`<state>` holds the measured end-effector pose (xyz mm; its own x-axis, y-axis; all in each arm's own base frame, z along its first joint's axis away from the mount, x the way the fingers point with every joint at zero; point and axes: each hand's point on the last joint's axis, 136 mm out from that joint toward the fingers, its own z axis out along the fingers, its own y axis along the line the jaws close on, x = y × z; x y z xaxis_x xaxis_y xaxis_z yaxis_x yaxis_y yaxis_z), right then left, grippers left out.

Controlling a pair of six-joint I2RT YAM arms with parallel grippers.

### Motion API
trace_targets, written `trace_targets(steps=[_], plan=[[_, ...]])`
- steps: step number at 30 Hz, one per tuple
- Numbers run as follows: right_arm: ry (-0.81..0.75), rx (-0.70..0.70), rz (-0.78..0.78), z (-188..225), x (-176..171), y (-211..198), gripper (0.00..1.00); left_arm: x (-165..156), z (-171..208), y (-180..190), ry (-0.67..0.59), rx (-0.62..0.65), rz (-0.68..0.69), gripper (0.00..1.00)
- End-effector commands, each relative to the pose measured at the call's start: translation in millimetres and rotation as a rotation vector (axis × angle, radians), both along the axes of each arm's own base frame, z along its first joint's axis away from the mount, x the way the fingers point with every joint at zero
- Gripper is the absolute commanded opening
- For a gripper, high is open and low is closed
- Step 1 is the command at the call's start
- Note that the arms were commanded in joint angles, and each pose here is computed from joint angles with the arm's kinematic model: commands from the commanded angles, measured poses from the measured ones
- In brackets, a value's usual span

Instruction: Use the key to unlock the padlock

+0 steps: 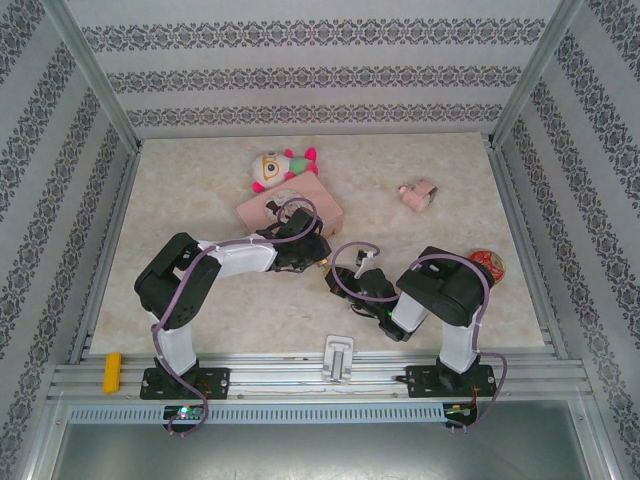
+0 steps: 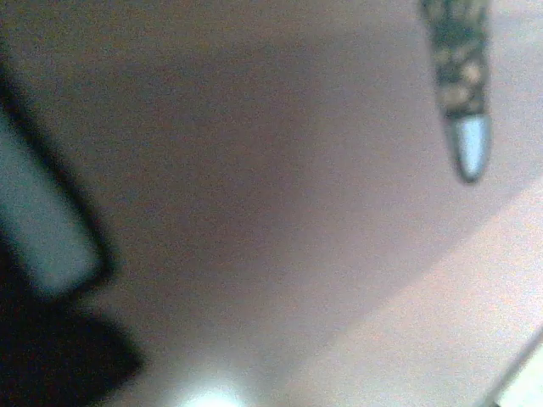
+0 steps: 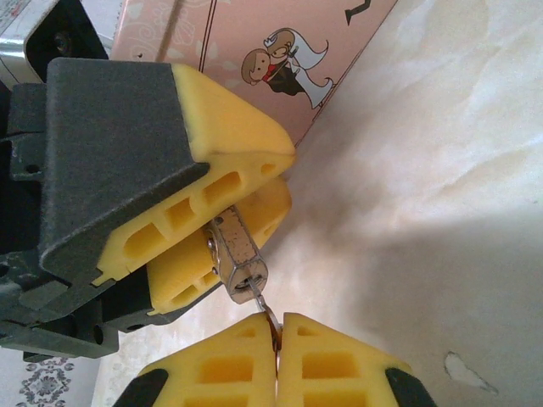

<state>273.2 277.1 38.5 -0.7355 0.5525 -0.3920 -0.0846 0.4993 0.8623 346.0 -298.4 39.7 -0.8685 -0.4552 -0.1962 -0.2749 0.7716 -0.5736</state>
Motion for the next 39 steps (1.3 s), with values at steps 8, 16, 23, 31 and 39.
trace_targets(steps=[8,16,23,31,39], plan=[[0.003,0.03,0.015,1,5,5,0.0,-43,-38,-6,0.252,-0.073,-0.006,0.05],[0.01,0.03,0.022,0,3,3,0.0,-42,-37,-6,0.243,-0.084,-0.005,0.04],[0.037,0.067,0.076,2,5,10,0.0,-41,-35,-8,0.232,-0.1,-0.002,0.02],[0.062,0.096,0.117,3,4,12,0.0,-39,-33,-8,0.229,-0.103,-0.002,0.02],[0.078,0.098,0.098,-1,7,8,0.0,-40,-32,-7,0.231,-0.094,-0.011,0.02]])
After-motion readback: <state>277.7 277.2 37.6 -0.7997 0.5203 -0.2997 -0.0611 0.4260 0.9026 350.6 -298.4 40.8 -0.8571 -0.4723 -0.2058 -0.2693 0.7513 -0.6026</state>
